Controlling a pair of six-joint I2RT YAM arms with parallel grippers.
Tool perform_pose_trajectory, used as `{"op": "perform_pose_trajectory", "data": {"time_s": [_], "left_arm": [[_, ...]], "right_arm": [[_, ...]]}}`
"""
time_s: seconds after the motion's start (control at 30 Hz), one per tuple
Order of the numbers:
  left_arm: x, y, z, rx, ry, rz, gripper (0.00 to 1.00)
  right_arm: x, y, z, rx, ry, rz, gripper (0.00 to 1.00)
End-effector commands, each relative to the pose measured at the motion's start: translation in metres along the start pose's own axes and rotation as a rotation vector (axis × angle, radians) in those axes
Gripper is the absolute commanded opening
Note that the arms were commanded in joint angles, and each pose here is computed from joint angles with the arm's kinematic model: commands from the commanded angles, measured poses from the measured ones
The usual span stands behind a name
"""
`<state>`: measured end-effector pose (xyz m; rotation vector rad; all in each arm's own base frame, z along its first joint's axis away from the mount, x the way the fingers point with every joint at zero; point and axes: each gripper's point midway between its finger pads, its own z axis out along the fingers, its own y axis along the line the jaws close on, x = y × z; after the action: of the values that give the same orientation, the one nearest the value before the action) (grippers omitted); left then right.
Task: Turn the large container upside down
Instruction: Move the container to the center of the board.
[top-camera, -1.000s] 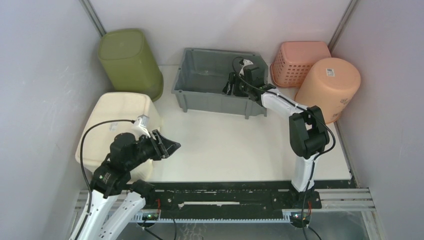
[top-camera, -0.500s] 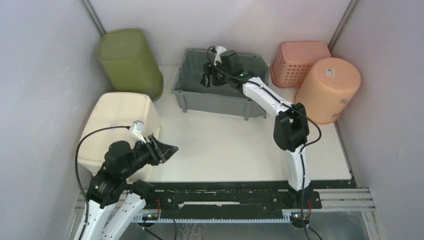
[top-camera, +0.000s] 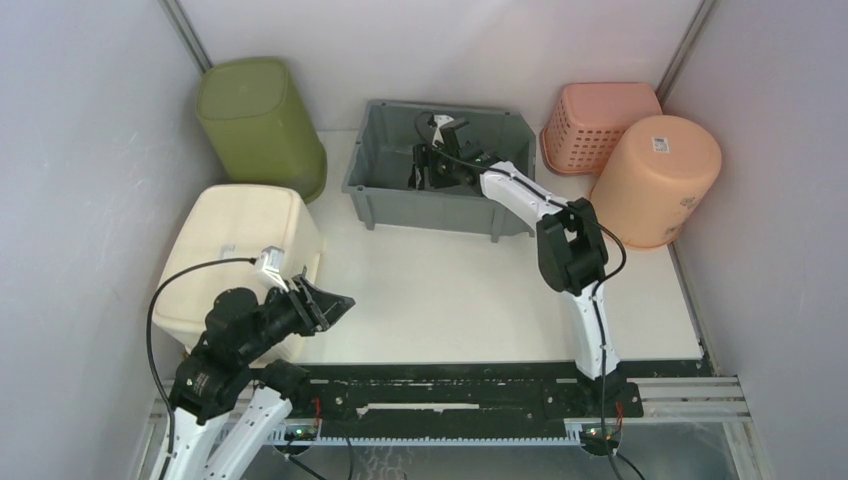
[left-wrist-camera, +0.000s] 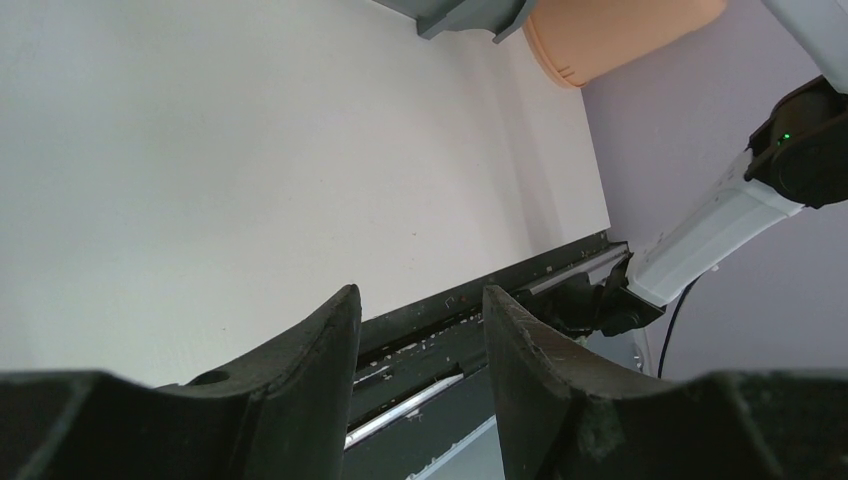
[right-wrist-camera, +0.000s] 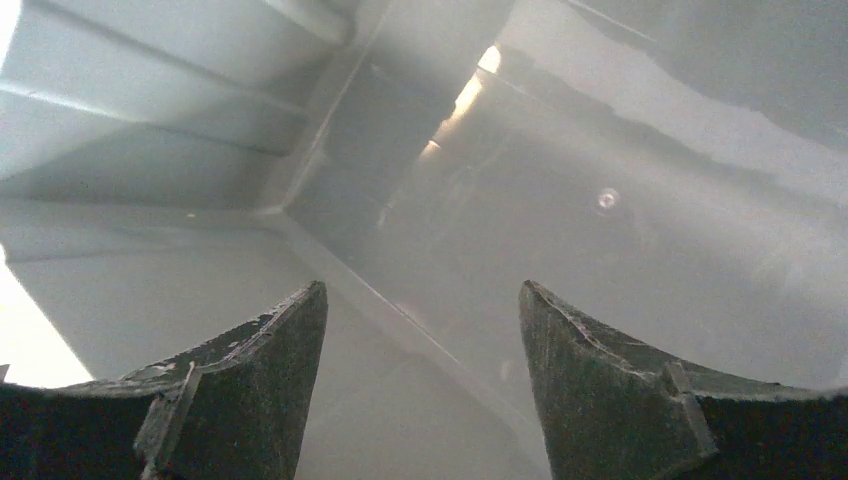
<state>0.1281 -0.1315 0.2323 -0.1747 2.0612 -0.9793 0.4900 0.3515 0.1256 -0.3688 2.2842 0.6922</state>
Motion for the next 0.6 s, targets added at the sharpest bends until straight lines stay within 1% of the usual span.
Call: {"op": "perform_pose_trajectory", "data": {"time_s": [0.0,0.13,0.57], "left_arm": [[-0.001,-0.004,-0.001,0.020,-0.010,-0.010,0.53],[0.000,-0.003,-0.002,0.020,-0.007,-0.009,0.53],[-0.001,-0.003,-0.002,0.017,-0.011,-0.003,0.53]], "right_arm": [[0.002,0.016,-0.027,-0.038,-0.016,0.005,0.78],[0.014,0.024,-0.037,-0.059,-0.009,0.006,0.78],[0.055,0.048,-0.060,-0.036,0.018,0.005,0.78]]}}
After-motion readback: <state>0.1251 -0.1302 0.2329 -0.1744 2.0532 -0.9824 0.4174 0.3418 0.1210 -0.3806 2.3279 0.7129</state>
